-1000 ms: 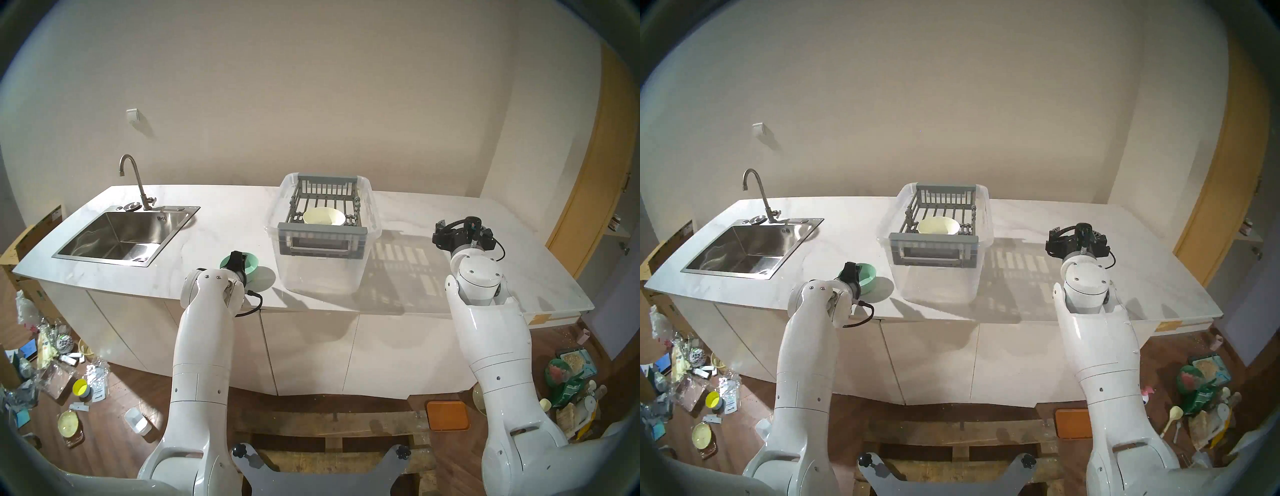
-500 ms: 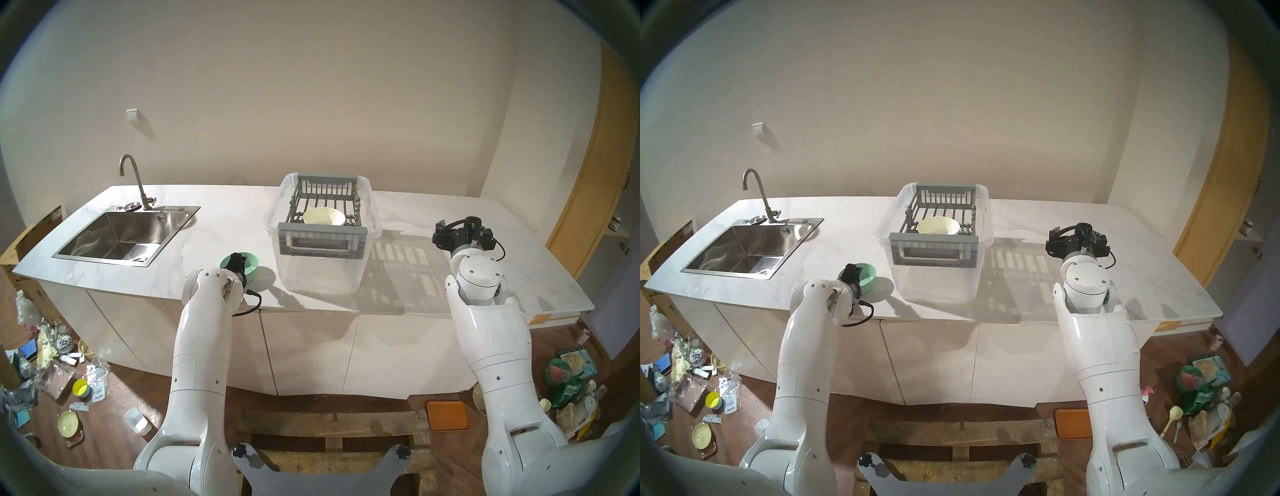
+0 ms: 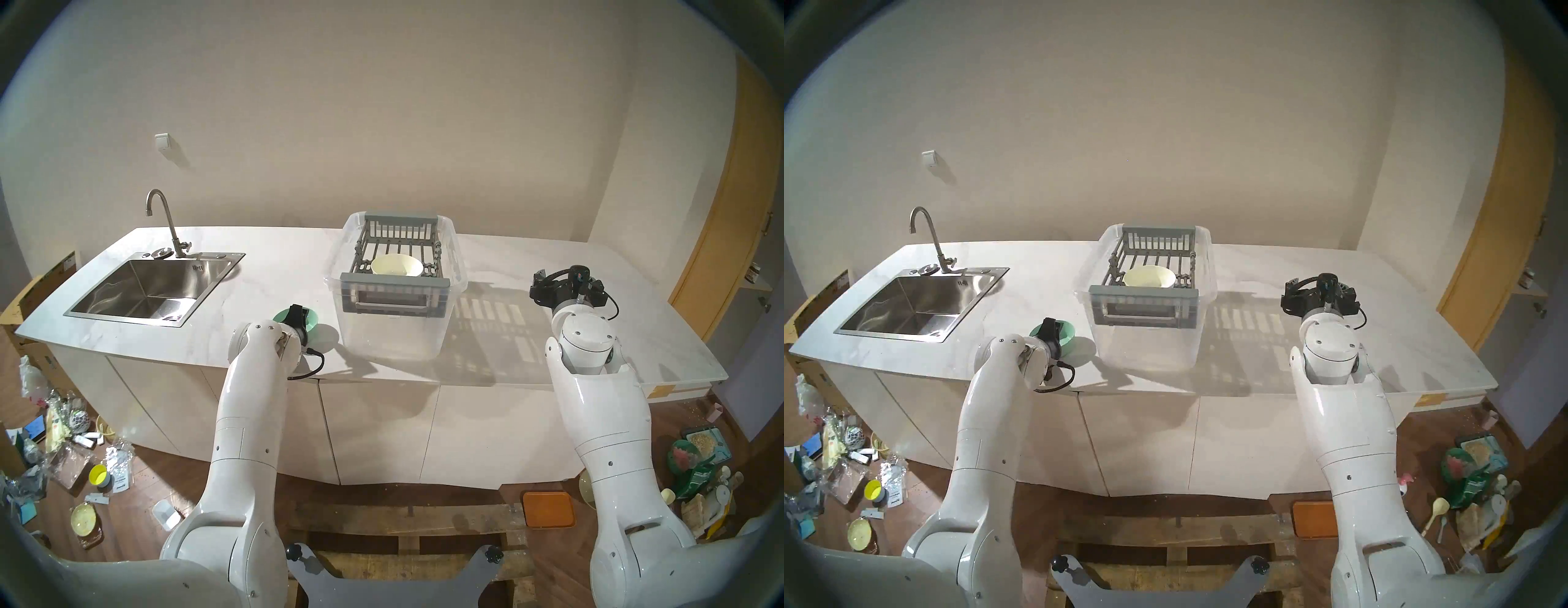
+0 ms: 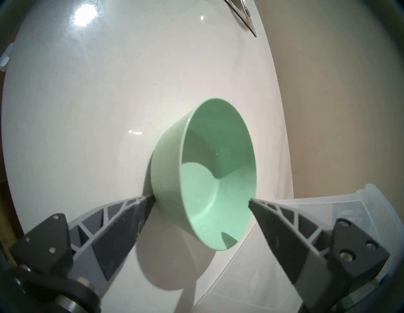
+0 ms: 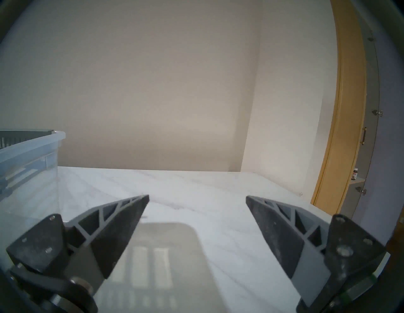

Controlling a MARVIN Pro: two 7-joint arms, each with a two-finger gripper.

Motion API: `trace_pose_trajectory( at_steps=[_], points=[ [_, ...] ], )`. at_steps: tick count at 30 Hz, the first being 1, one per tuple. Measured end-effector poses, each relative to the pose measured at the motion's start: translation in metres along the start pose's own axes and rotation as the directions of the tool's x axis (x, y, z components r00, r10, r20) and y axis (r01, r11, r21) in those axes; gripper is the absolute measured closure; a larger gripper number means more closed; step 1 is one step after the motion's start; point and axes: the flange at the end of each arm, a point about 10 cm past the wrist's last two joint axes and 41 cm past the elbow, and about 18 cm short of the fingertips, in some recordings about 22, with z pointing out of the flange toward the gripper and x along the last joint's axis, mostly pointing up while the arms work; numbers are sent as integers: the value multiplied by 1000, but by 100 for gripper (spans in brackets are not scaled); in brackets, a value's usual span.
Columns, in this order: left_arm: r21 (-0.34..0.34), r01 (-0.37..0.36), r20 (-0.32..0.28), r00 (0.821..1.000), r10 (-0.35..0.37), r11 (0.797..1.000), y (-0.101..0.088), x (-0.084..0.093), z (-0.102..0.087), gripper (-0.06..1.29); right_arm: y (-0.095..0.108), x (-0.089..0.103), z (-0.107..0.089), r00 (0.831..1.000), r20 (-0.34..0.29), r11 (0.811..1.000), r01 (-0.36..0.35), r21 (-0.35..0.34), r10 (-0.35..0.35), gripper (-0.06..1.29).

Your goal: Place the plate or bowl neatly into the plate slot of the drying rack

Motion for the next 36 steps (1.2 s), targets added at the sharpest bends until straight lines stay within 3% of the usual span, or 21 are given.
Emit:
trace_pose_trajectory(
  at_steps=[1, 2, 3, 4, 15, 20, 26, 36],
  points=[
    [0, 1, 1, 1000, -1, 1000, 0, 0, 0, 4, 0, 0, 0, 1000, 0, 1000, 0, 0, 0, 3],
    [5, 7, 4, 1000, -7, 1000, 0, 0, 0, 16, 0, 0, 0, 1000, 0, 1000, 0, 0, 0, 3],
    [11, 17, 9, 1000, -17, 1000, -1, 0, 1, 91, 0, 0, 0, 1000, 0, 1000, 0, 0, 0, 3],
    [15, 20, 10, 1000, -20, 1000, -3, 0, 1, 121, 0, 0, 0, 1000, 0, 1000, 0, 0, 0, 3],
    [46, 47, -15, 999, -47, 998, -10, 4, 1, 125, 0, 0, 0, 1000, 0, 1000, 0, 0, 0, 3],
    [29, 1, -81, 997, 1, 1000, -4, 7, -7, 125, 0, 0, 0, 1000, 0, 1000, 0, 0, 0, 3],
    [-45, -55, -211, 976, 44, 997, 16, 21, -33, 125, 0, 0, 0, 1000, 0, 1000, 0, 0, 0, 3],
    [-163, -79, -311, 950, 25, 983, 46, 37, -80, 125, 0, 0, 0, 1000, -1, 1000, 0, 0, 0, 3]
  ],
)
